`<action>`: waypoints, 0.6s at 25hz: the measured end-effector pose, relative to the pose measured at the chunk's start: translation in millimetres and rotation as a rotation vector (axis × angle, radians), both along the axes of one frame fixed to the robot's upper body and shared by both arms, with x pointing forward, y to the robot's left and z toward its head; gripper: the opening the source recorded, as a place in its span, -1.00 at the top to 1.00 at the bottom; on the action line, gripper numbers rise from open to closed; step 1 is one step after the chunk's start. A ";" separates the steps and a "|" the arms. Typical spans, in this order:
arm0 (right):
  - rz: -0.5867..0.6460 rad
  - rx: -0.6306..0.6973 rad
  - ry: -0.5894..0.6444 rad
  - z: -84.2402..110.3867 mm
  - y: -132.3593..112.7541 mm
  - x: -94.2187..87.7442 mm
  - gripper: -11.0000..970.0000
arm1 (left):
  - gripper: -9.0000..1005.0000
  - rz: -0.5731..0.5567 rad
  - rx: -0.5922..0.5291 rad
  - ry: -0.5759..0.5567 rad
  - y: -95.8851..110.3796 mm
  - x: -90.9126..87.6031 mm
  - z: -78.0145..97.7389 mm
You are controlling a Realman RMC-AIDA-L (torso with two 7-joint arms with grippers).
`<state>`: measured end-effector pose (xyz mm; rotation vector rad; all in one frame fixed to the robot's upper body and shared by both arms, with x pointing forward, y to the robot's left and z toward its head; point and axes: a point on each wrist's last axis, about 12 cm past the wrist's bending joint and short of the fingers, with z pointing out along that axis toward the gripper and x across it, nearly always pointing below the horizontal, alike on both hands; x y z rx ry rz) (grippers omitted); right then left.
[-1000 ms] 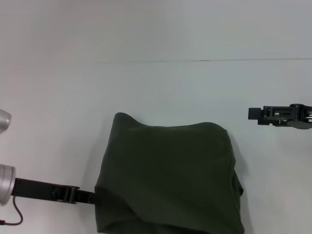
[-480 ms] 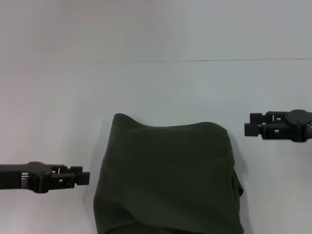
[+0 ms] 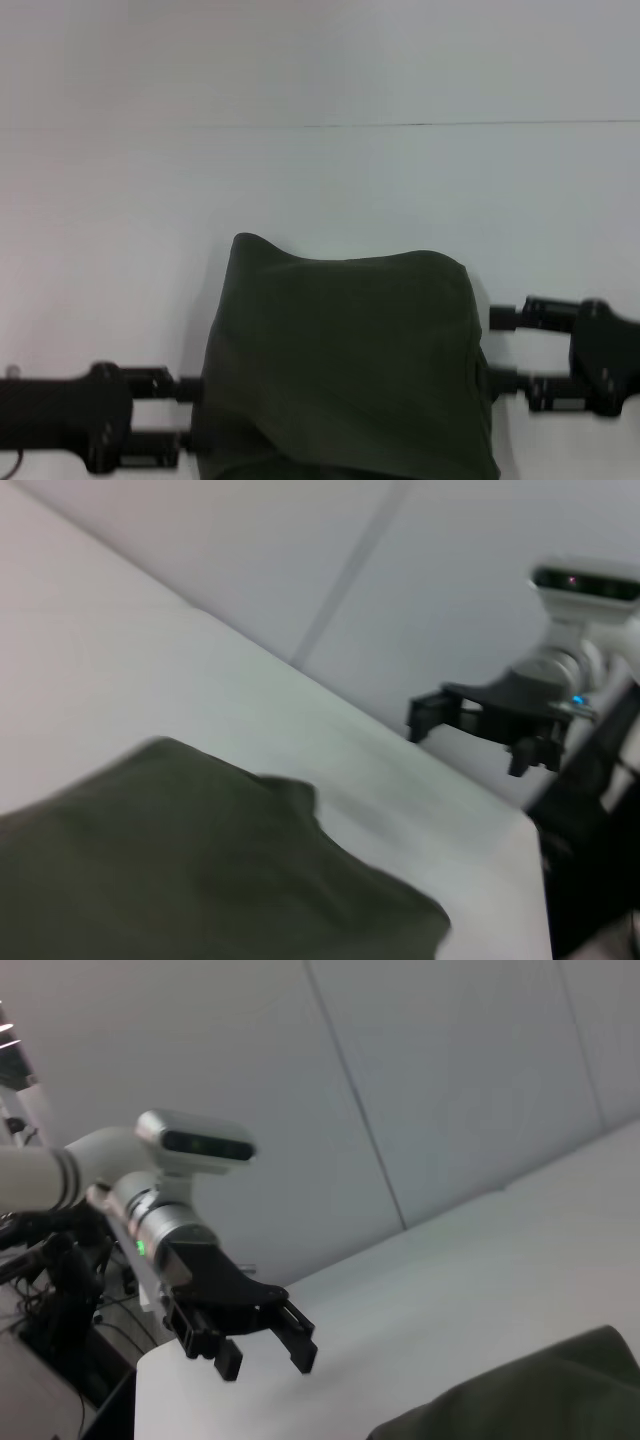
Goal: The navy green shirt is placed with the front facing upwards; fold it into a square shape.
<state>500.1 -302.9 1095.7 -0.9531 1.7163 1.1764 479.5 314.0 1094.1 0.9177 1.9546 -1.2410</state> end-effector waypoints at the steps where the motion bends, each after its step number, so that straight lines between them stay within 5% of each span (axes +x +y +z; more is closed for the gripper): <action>1: 0.011 0.006 -0.040 -7.5 1.5 -10.2 -0.69 | -0.16 -0.026 0.008 -0.025 -2.7 -2.9 -2.4; 5: 0.034 0.028 -0.101 -26.4 7.6 -32.9 -0.69 | -0.51 -0.105 0.043 -0.170 -8.8 -16.5 -12.2; 15: 0.054 -0.049 -0.138 -65.7 14.8 -64.1 -0.69 | -0.82 -0.129 0.099 -0.253 -10.9 -26.4 -29.7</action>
